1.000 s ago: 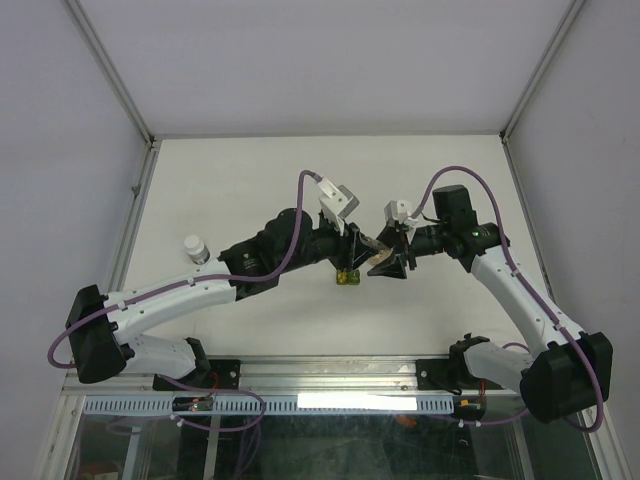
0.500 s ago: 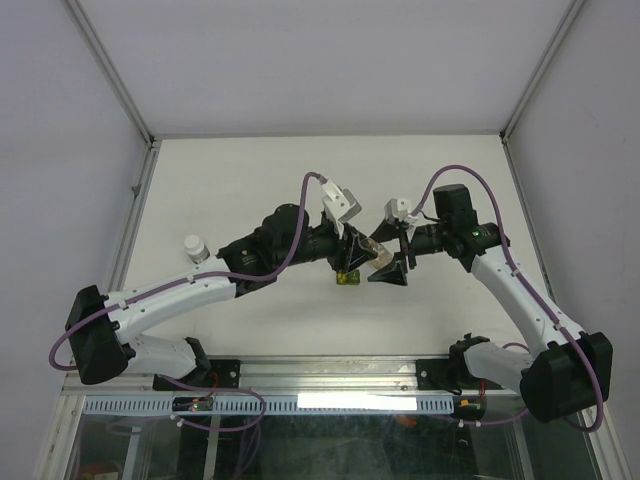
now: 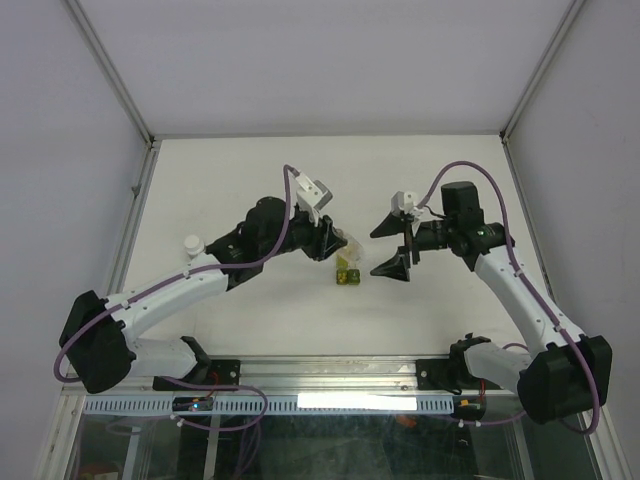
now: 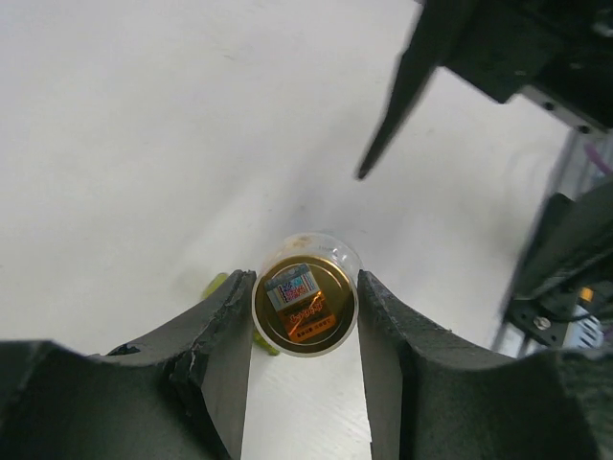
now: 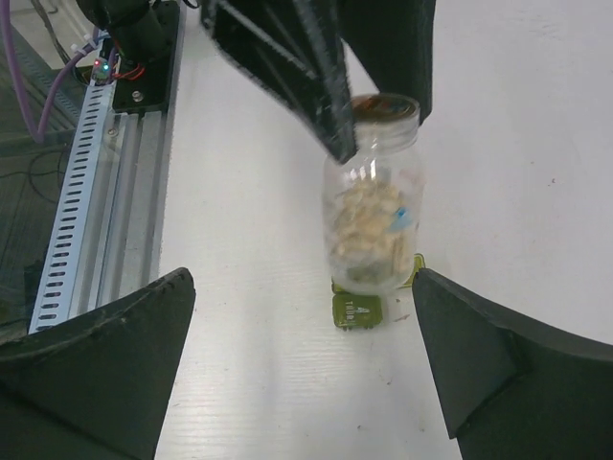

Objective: Sort the pills into containers

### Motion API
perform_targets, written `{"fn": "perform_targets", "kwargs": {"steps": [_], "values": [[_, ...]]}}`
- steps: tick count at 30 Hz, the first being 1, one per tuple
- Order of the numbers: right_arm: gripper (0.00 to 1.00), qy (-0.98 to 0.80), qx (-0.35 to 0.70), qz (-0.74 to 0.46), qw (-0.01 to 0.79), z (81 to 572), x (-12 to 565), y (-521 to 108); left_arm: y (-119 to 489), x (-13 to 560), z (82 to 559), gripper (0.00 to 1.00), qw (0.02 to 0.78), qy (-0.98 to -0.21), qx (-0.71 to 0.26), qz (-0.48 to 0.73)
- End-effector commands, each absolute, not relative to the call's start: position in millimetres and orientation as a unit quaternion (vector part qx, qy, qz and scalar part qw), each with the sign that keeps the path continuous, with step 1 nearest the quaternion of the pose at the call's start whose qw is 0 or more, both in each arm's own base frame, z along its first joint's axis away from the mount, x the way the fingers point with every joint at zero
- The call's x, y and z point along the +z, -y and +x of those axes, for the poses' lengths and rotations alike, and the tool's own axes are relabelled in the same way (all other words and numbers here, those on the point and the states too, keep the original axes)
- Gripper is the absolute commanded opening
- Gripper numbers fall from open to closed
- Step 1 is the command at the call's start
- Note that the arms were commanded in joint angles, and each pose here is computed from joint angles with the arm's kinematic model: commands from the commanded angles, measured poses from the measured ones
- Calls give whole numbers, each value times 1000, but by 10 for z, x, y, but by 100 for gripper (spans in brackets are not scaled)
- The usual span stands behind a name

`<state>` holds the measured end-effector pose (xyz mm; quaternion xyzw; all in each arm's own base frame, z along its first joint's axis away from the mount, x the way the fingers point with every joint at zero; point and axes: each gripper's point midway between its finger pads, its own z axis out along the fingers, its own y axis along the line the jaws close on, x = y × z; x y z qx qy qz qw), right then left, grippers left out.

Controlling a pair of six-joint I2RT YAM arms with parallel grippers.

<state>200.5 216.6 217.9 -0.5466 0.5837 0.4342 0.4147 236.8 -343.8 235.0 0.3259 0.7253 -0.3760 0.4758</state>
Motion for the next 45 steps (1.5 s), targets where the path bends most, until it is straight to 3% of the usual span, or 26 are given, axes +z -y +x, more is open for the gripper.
{"fn": "perform_targets", "kwargs": {"steps": [1, 6, 11, 24, 27, 31, 34, 40, 45], "values": [[99, -561, 414, -547, 463, 2099, 2502, -2121, 3069, 2539, 2847, 0, 539, -730, -326, 264], [99, -576, 407, -531, 470, 2188, 2497, -2091, 2676, 2462, 3628, 0, 564, -771, -224, 194], [99, -587, 397, -519, 478, 2250, 2498, -2059, 2673, 2079, 4379, 0, 526, -819, -137, 187], [99, -595, 396, -509, 480, 2296, 2480, -2033, 2982, 1724, 5412, 1, 505, -833, -35, 223], [99, -598, 396, -507, 478, 2312, 2462, -2030, 3035, 1716, 5503, 21, 509, -831, -36, 224], [99, -600, 396, -506, 477, 2326, 2446, -2030, 3155, 1736, 5515, 66, 507, -829, -63, 228], [99, -603, 398, -504, 474, 2337, 2430, -2029, 3202, 1867, 5492, 85, 513, -824, -80, 225], [99, -613, 405, -489, 470, 2392, 2385, -2032, 3169, 2400, 5249, 89, 535, -808, -120, 217], [99, -656, 421, -393, 489, 2674, 2323, -2025, 3210, 2657, 4356, 87, 553, -752, -240, 266]]}}
